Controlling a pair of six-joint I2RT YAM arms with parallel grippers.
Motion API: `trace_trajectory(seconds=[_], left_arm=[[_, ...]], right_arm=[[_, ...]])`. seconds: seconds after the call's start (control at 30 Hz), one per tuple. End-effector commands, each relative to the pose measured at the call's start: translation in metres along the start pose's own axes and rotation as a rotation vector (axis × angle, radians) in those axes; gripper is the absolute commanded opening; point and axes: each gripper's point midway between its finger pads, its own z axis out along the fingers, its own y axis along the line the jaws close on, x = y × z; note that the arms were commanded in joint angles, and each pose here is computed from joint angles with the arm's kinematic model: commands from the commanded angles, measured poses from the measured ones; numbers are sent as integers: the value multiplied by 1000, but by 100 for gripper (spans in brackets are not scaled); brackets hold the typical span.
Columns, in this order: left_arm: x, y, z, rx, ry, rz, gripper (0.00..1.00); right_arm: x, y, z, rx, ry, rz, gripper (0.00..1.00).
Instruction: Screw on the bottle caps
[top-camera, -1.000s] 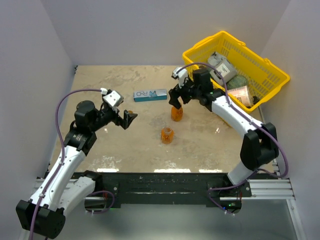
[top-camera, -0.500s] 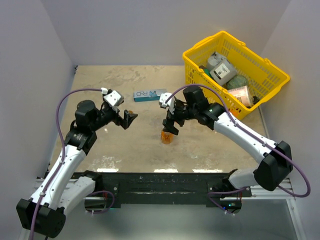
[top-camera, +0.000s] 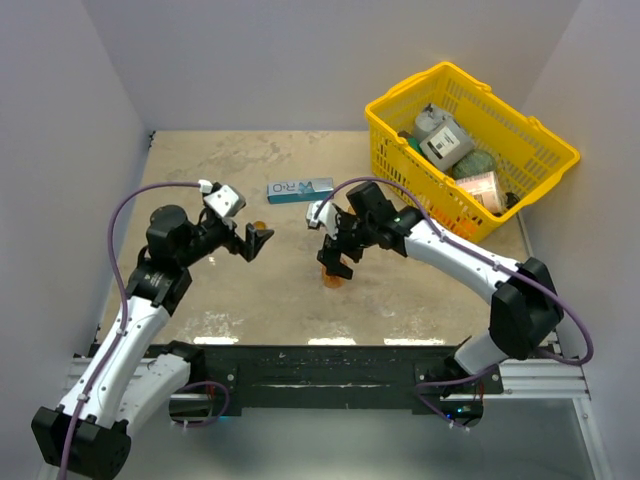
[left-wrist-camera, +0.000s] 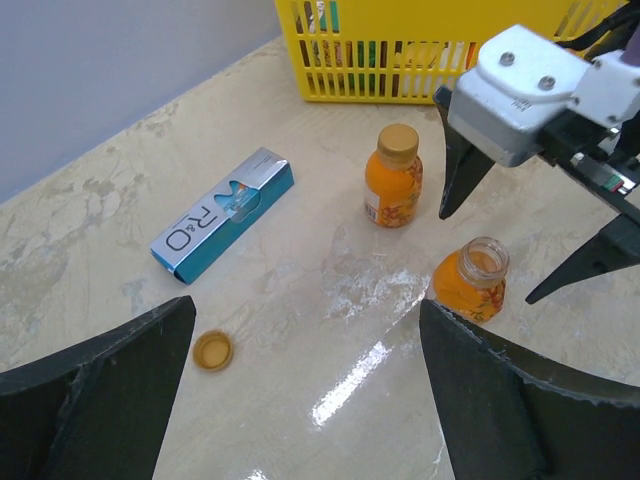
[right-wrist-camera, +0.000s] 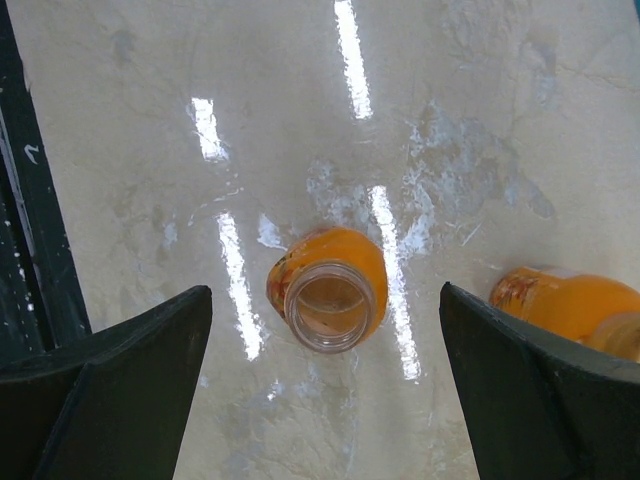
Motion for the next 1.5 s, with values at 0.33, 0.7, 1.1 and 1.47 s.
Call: trace_trajectory(seconds=[0.33,0.7,1.1,1.47], left_arm=[[75,90,20,-223,463,-211,61],[173,119,85,-174,680,-321,49],[210,147,119,-200,743,-309,41],[233,137,118,-142,790,-314,31]], right_arm=[[-118,-33,-21,97,-222,-56,95],[-160,-36,-91,228,-323,-31,96],[-137,-41,-105,289,-300,12,97],[-134,-56,-108,318,-307,37,98]])
